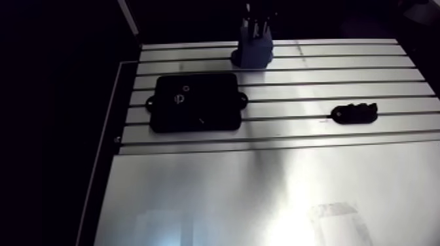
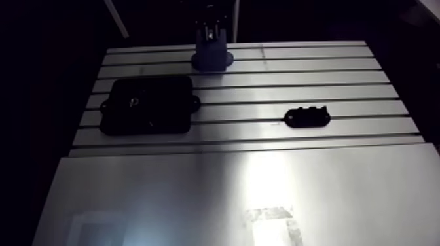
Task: Pick up the M10 bolt and insert it into the hex recess until seated.
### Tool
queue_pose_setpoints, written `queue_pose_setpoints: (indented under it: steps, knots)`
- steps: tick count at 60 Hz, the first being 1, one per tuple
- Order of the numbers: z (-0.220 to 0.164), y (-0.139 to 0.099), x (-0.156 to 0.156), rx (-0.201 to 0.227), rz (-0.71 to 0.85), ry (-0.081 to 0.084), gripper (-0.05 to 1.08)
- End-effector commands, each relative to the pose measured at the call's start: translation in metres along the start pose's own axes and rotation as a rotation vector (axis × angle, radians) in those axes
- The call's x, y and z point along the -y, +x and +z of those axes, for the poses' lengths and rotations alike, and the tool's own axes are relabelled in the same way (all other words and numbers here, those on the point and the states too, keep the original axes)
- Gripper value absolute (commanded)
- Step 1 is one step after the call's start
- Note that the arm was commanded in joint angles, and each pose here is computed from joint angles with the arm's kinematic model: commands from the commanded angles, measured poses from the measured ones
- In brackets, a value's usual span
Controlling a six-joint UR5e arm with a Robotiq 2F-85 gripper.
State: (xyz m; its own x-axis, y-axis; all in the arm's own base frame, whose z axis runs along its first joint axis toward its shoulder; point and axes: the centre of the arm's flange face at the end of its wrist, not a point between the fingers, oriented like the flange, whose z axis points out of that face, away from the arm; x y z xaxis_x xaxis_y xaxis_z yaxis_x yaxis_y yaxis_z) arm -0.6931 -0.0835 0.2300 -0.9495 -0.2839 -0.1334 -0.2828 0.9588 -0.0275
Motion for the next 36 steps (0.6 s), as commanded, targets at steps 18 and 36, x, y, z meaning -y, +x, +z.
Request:
queue_pose_setpoints:
  steps: [18, 36]
  knots:
    - [0.0, 0.0, 0.0001, 0.001, -0.018, 0.0, 0.71]
    - [-0.0067, 0.0024, -0.0034, -0.012, -0.049, -0.006, 0.71]
